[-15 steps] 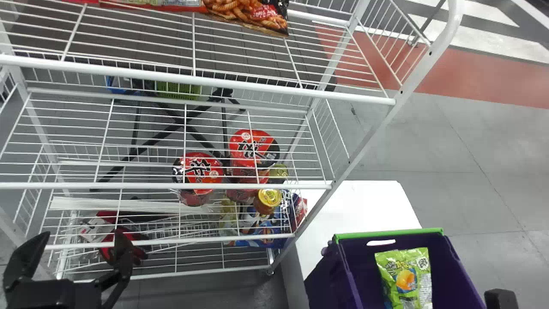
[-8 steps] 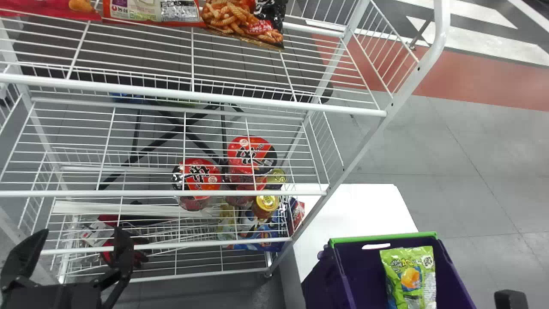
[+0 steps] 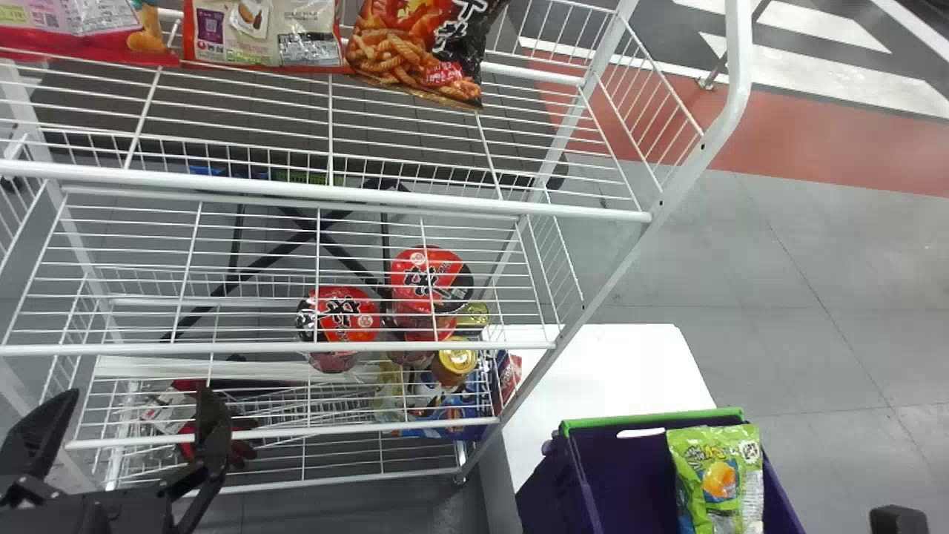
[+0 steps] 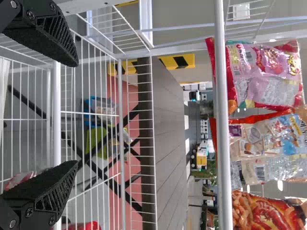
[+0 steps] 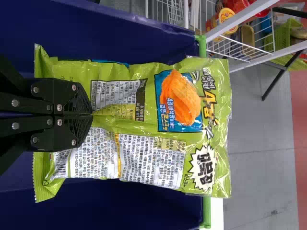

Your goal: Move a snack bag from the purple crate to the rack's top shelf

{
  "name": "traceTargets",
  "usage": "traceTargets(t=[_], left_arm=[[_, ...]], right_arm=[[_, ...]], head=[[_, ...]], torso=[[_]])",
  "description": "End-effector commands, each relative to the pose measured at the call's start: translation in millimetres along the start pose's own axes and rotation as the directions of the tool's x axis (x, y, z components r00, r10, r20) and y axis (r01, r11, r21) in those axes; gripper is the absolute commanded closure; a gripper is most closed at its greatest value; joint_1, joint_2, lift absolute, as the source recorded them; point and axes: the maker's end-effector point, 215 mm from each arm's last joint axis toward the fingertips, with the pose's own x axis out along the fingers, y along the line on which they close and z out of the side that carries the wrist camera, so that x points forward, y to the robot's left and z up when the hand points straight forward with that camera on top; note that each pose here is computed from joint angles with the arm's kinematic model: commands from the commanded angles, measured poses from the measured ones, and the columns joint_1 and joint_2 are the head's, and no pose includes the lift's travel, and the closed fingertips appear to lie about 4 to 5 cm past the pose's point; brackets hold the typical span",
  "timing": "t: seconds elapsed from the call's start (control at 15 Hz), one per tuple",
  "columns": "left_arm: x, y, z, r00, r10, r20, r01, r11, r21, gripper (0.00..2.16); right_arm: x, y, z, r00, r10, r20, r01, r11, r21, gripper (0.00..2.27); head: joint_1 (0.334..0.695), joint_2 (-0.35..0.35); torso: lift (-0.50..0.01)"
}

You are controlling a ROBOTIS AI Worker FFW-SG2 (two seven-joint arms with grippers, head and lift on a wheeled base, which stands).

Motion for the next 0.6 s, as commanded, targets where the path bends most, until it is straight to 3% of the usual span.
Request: traceTargets(t=[0.0, 0.53], left_arm=[[-3, 0, 7, 1.0, -0.003, 0.009, 0.003, 1.0, -0.007, 0.09], [-8, 0, 21, 0.999, -0.006, 0.032, 0.006, 1.0, -0.009, 0.09]], right_arm=[[-5, -4, 4, 1.0, -0.008, 0.01, 0.008, 1.0, 0.004, 2.25], [-11, -8, 10, 1.0, -0.016, 0.025, 0.016, 1.0, 0.006, 2.25]], head=[[0.695, -0.35], [0.695, -0.35]], torso=[[-0.2], [-0.169]])
